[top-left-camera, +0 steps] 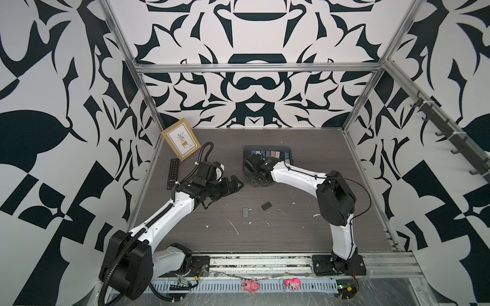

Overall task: Put the eraser in the storage box
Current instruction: Pick up the eraser from the center of the board.

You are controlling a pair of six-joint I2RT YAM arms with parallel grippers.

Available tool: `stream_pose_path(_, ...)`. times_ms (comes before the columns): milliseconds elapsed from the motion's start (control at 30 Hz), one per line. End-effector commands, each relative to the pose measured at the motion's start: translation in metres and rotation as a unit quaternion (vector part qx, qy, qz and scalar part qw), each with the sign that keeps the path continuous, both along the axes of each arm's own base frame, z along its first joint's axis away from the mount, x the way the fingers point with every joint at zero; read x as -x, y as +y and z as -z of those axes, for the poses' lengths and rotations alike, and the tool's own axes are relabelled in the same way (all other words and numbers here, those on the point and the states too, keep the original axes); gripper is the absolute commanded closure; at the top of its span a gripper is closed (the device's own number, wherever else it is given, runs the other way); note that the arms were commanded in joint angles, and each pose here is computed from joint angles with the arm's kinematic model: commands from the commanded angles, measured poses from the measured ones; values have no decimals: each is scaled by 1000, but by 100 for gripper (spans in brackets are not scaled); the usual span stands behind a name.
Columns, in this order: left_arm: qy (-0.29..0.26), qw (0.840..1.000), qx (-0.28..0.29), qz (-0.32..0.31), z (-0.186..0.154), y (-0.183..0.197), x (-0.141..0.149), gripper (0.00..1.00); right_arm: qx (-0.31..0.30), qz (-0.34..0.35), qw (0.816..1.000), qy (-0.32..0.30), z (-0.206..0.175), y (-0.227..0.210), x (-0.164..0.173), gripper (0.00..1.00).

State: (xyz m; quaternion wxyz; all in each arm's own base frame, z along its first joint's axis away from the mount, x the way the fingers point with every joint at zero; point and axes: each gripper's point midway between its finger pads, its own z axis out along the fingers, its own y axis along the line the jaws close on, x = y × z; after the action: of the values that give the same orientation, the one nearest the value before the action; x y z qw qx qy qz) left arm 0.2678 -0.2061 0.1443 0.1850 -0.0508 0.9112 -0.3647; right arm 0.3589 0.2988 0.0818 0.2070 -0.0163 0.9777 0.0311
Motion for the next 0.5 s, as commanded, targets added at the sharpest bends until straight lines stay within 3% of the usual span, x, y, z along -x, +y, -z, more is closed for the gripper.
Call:
stream_pose_path(0,-12,999,29,-4,-20,-7,-15,1,-26,-8,999,-23,-49,-12,-22,80)
stream_pose_path(167,-10,999,42,-4,-25,-17,-34,1,-67,30,997,-21,-55,-22,-62,80)
stream_pose_path(467,-4,998,59,7,-26,-32,-57,1,-89,85,992,-9,-26,-34,-111,80)
